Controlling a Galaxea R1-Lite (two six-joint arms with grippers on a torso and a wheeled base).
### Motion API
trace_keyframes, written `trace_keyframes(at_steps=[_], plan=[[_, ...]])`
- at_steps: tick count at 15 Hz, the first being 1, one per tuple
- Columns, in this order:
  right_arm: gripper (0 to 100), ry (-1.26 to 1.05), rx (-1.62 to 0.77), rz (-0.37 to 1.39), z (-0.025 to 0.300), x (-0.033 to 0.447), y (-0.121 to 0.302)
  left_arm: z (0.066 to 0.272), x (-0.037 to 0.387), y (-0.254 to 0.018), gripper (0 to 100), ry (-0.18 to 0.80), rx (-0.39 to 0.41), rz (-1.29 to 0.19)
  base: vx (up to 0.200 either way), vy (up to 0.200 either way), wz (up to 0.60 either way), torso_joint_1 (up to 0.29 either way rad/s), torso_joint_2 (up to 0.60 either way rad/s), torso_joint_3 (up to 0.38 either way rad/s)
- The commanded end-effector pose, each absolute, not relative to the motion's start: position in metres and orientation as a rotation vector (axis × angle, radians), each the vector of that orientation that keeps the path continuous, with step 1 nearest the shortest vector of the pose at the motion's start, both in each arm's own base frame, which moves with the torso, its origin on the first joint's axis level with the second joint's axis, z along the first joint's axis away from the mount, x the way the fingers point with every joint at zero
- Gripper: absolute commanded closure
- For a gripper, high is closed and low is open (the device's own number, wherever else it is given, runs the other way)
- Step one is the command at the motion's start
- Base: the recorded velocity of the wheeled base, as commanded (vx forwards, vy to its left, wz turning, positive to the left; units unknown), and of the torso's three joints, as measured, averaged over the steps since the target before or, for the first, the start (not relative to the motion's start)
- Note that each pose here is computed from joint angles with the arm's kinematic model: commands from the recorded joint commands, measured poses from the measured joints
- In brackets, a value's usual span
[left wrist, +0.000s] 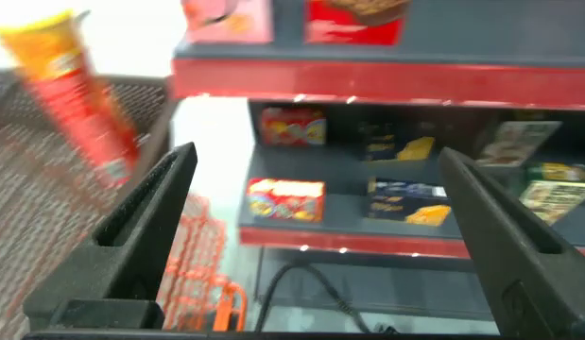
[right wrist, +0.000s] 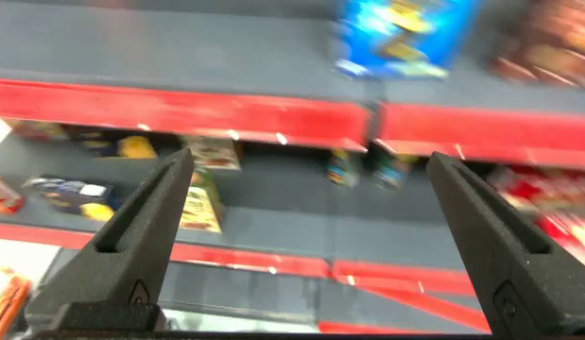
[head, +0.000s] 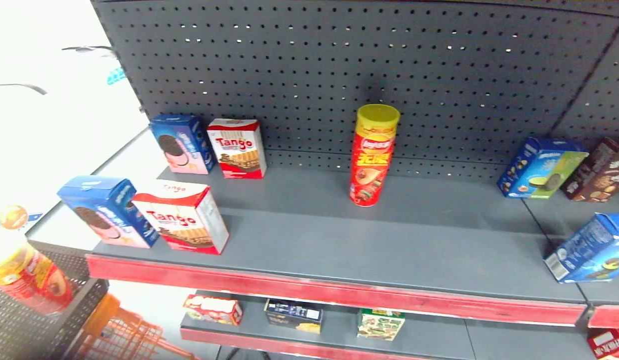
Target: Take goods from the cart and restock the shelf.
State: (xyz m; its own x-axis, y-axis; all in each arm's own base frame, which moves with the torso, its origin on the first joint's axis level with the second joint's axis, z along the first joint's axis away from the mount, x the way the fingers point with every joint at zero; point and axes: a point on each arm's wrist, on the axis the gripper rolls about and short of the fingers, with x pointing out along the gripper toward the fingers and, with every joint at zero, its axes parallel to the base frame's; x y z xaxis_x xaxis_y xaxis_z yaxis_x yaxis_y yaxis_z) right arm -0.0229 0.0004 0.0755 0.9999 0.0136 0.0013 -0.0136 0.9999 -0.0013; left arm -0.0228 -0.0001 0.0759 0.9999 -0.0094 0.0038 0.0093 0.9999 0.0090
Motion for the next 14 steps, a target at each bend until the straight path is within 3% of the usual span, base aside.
trace_keyframes(at_steps=[1,5,13,14], plan=[[0,0.000,-0.002,0.014,0.075,-0.023,0.000,0.076,-0.023,0.000,0,-0.005,0.009,-0.009,0.000,0.000,0.60,0.002,0.01,-0.002],[0,0.000,-0.002,0.012,0.075,-0.023,0.000,0.076,-0.023,0.000,0,-0.005,0.008,-0.008,0.000,0.000,0.60,-0.002,0.00,0.006],[0,0.000,-0.003,0.012,0.075,-0.023,0.000,0.077,-0.023,0.000,0,-0.009,0.015,0.011,0.000,0.000,0.00,0.000,0.00,0.000],[0,0.000,-0.003,0.012,0.075,-0.023,0.000,0.090,-0.027,0.001,0,-0.047,0.017,0.040,0.000,0.000,0.00,0.000,0.00,0.000]])
